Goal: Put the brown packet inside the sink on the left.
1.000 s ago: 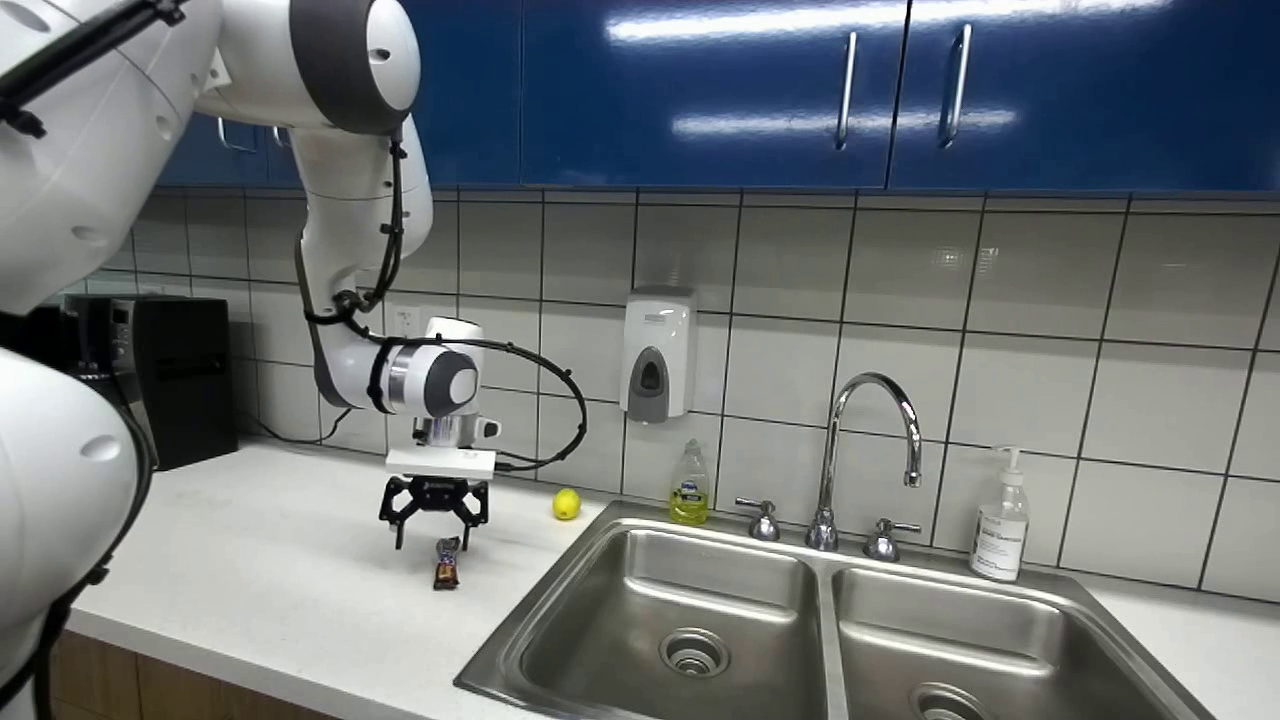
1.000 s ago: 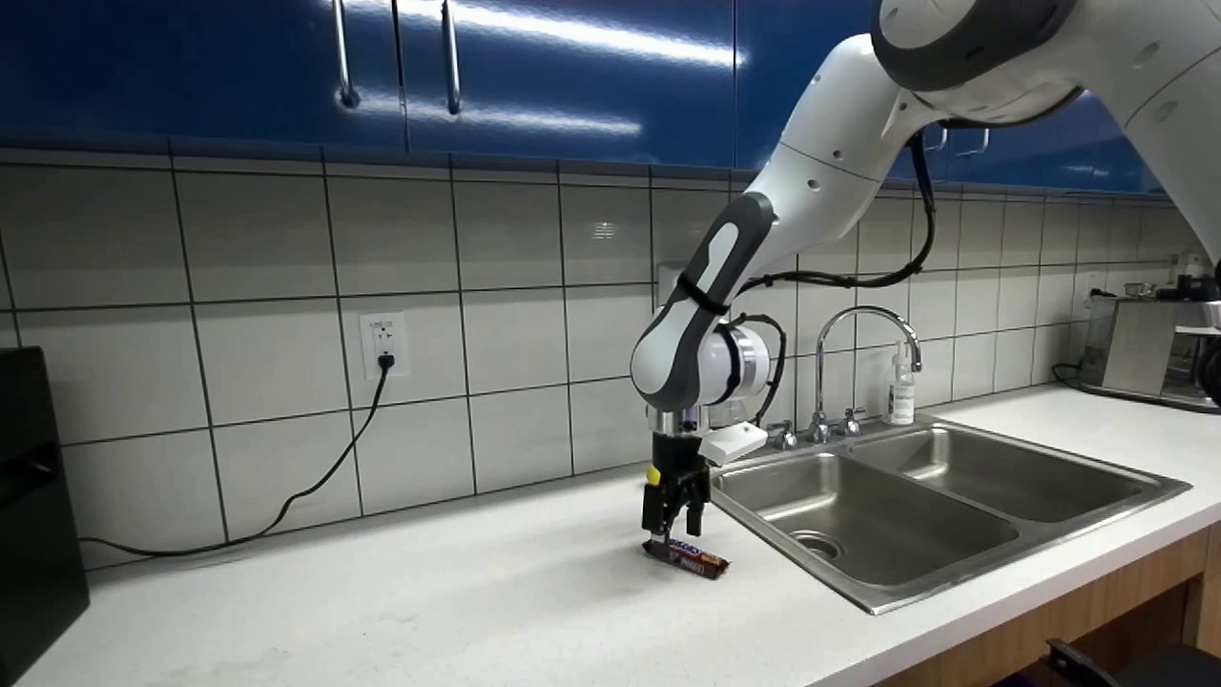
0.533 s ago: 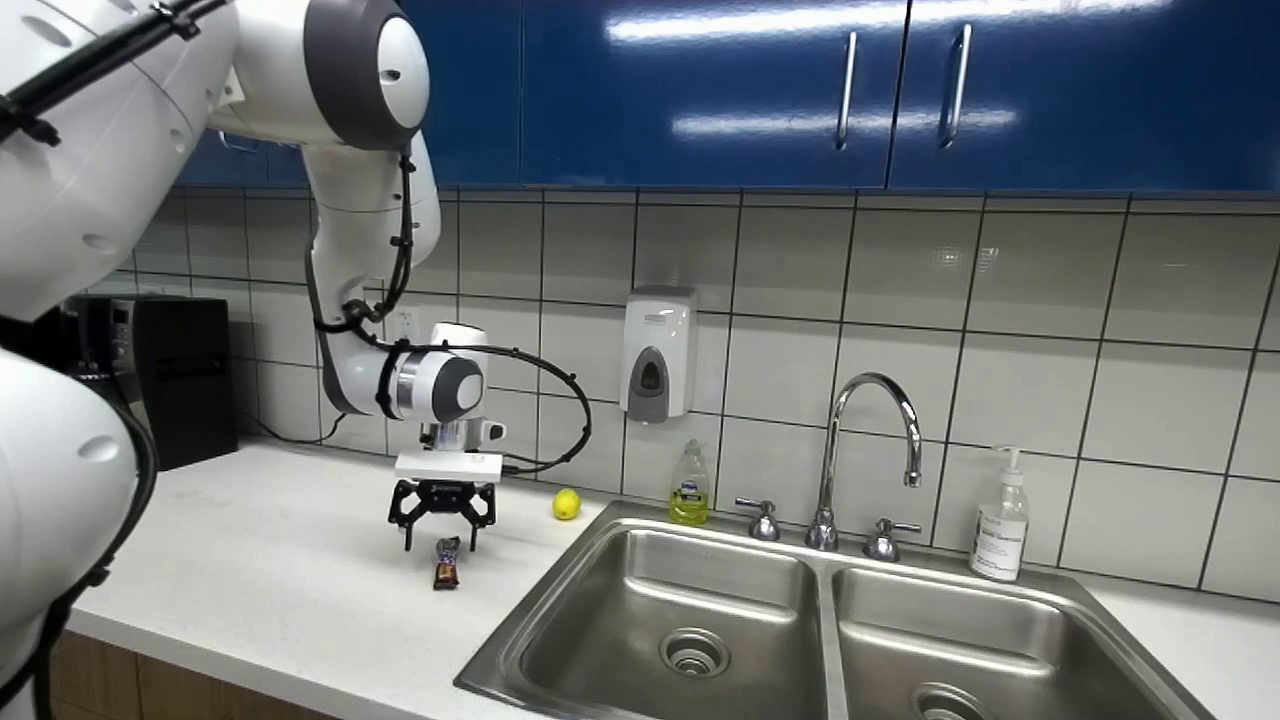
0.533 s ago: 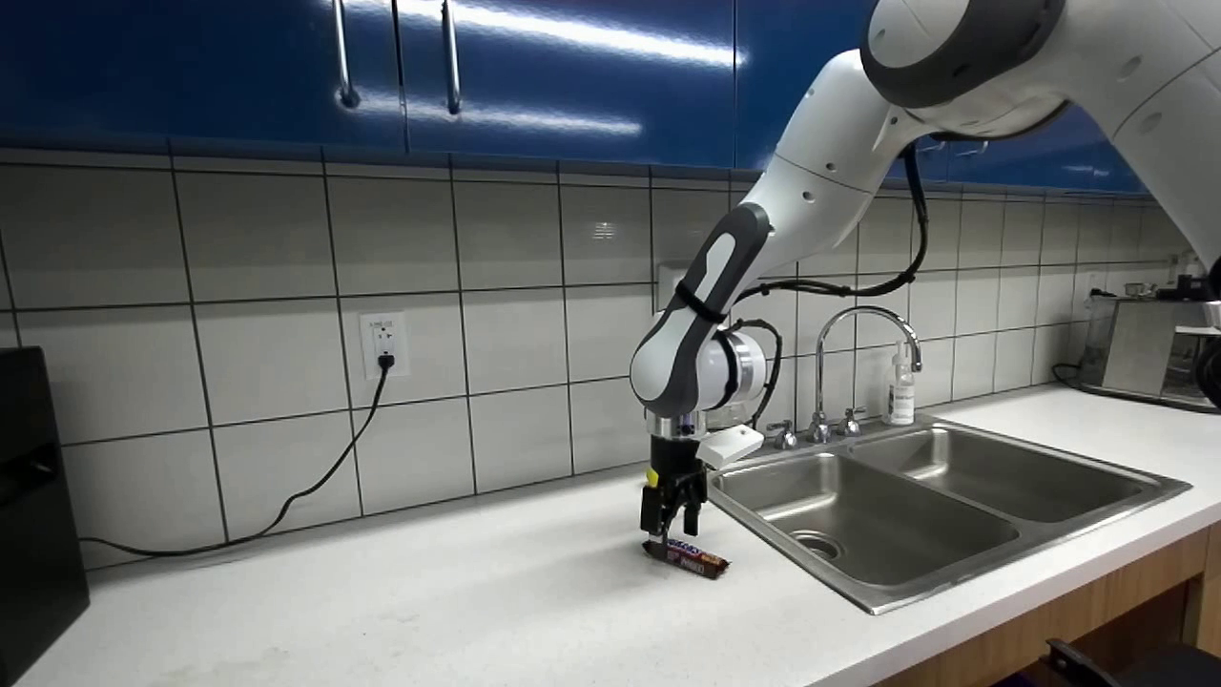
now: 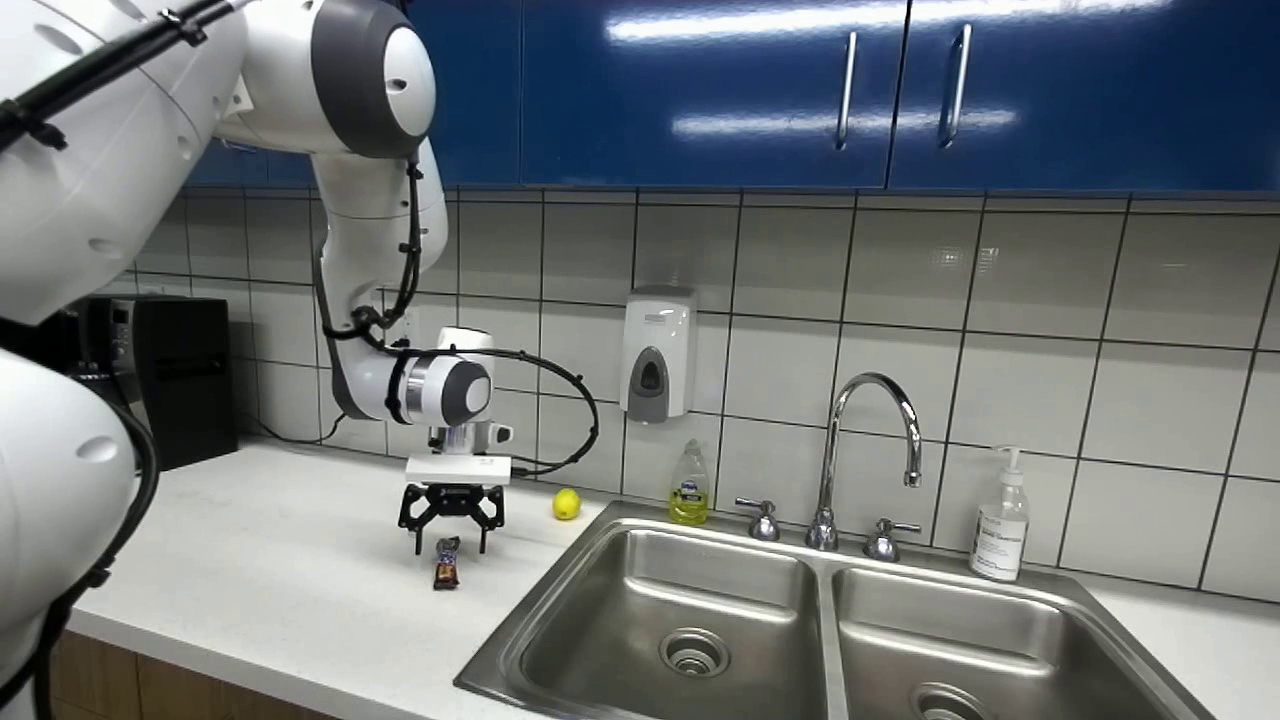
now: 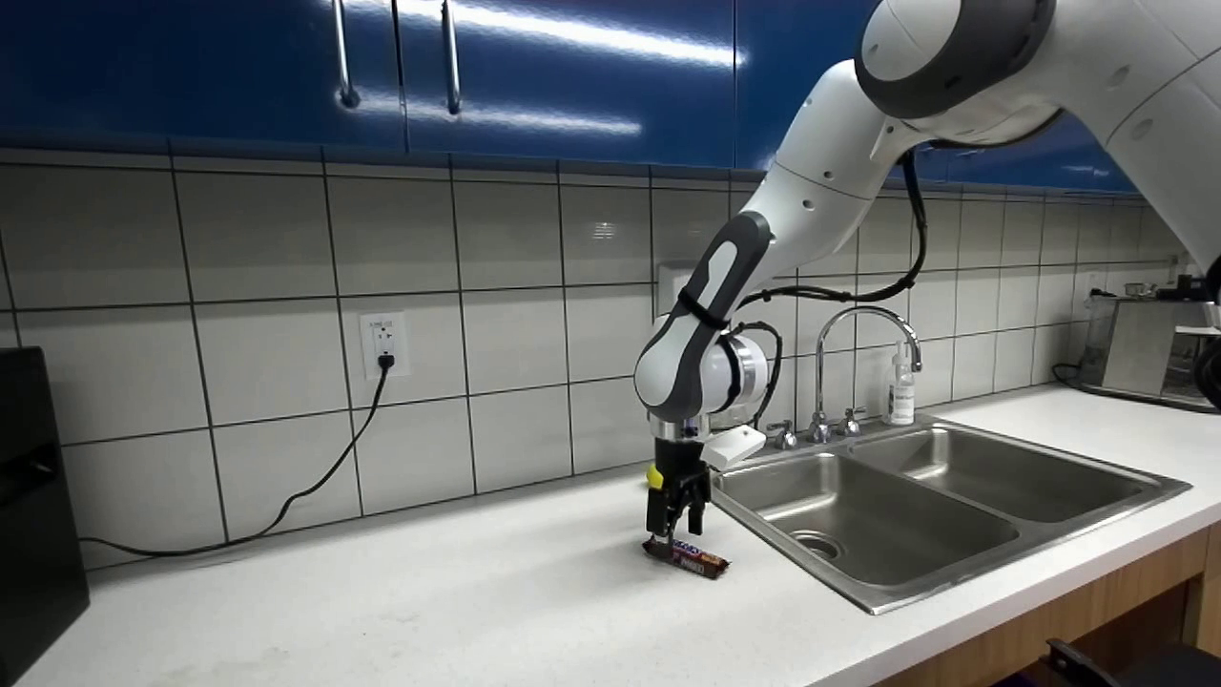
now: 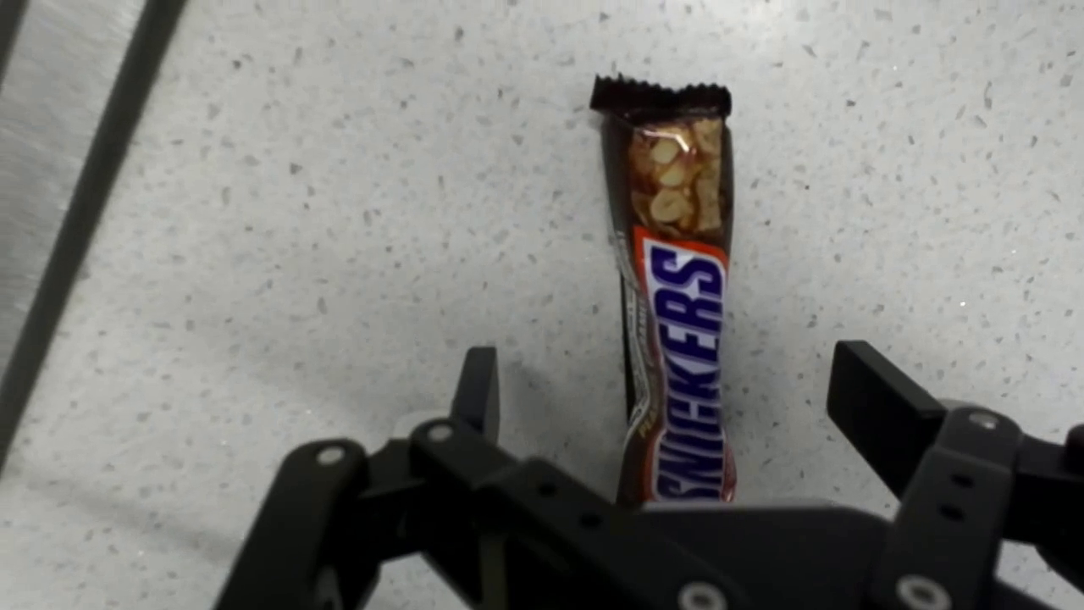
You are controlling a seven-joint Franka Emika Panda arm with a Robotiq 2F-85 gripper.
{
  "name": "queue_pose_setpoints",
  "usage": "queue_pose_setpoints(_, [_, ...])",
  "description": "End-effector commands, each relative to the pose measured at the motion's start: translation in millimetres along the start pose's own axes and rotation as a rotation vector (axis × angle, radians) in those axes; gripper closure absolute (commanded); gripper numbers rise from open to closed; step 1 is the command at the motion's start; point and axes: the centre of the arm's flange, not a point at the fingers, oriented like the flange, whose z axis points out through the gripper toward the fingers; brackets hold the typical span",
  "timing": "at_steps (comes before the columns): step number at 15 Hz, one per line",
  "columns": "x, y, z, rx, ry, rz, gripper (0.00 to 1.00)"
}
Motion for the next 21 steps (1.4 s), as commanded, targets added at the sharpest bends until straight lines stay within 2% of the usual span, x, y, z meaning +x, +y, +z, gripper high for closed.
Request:
queue_pose_setpoints(1, [0.4, 7.8, 1.6, -0.010, -0.010, -0.013, 0.00])
queue_pose_setpoints(8, [-2.1, 9.9, 5.1, -0.011, -0.016, -0.006, 0.00])
queue_pose_setpoints(9, [-2.4, 10.6, 5.4, -0.010, -0.017, -0.003, 0.25])
queue_pose_setpoints(10, [-2.7, 11.4, 5.7, -0.009, -0.017, -0.001, 0.28])
queue_pose_setpoints(11, [-2.8, 12.0, 6.0, -0.010, -0.018, 0.000, 0.35])
queue_pose_setpoints(19, [-4.6, 15.0, 10.6, -0.006, -0.031, 0.025, 0.98])
queue_pose_setpoints(20, [-4.8, 16.0, 10.3, -0.007, -0.031, 0.031, 1.00])
queue_pose_setpoints(21, [-4.5, 16.6, 8.6, -0.014, -0.032, 0.041, 0.98])
